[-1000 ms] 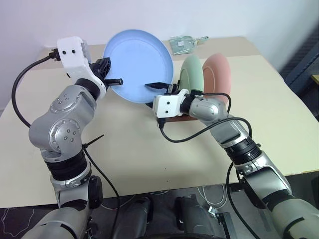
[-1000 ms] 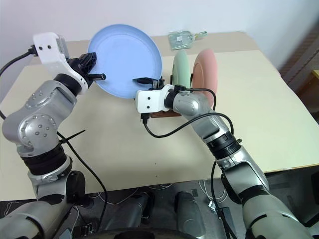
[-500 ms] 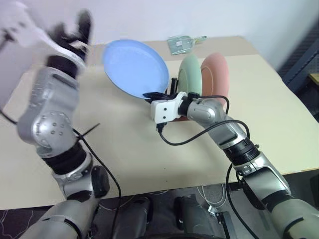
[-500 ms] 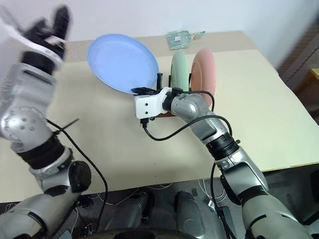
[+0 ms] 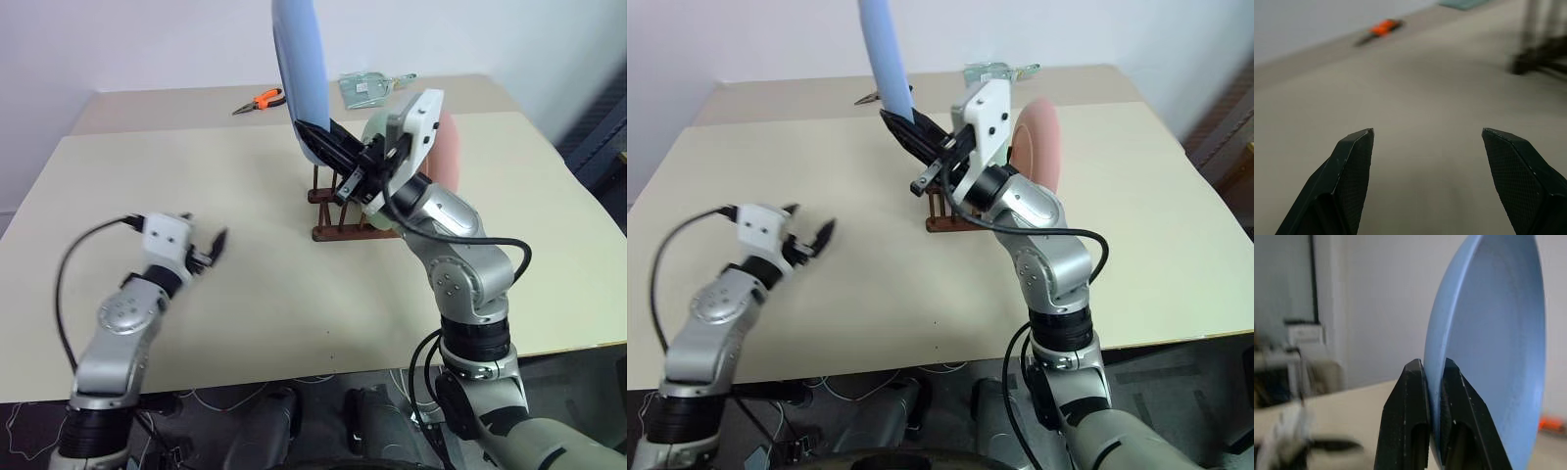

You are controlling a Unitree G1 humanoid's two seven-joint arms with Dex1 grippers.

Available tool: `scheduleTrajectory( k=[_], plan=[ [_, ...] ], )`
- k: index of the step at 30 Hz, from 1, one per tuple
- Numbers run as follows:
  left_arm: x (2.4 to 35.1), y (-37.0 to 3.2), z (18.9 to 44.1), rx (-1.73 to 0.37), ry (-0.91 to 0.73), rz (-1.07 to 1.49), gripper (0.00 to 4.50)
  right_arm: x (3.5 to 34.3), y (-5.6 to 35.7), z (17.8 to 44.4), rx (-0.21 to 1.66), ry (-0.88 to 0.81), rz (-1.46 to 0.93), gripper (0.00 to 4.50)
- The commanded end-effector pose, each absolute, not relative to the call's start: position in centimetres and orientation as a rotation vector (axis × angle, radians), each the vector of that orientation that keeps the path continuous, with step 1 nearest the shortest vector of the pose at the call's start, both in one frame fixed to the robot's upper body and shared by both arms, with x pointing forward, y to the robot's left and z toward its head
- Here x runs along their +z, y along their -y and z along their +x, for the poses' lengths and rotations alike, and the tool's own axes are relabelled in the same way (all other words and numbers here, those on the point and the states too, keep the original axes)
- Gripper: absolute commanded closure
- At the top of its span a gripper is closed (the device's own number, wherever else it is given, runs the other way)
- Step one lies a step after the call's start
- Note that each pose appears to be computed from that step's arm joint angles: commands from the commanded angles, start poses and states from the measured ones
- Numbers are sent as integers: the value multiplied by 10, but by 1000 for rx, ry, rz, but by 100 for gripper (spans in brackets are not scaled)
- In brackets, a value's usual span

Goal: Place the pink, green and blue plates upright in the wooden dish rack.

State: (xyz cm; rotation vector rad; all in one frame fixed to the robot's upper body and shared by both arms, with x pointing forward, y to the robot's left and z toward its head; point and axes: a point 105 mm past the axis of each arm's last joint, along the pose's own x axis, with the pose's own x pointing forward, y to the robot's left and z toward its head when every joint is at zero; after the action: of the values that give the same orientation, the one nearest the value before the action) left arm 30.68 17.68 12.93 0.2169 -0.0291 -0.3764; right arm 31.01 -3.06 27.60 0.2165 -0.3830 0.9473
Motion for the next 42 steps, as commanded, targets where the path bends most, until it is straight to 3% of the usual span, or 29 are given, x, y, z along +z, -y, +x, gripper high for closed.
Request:
scheduleTrajectory(
  k=[1,18,22,27,37,42],
  plan=[
    [139,-147,297,-497,95,204,89,280,34,305,915,366,295,450],
    [139,-139,294,-527,95,194,89,243,44,326,783,197,311,450],
    [139,-136,294,-534,98,195,84,239,45,335,752,174,271,295],
    [139,-135,294,-534,99,194,84,248,46,341,729,232,158,47],
    [137,-132,294,-542,94,192,84,275,50,339,704,430,-211,47],
    [140,-142,299,-498,108,198,84,323,93,336,596,607,-324,47]
  ],
)
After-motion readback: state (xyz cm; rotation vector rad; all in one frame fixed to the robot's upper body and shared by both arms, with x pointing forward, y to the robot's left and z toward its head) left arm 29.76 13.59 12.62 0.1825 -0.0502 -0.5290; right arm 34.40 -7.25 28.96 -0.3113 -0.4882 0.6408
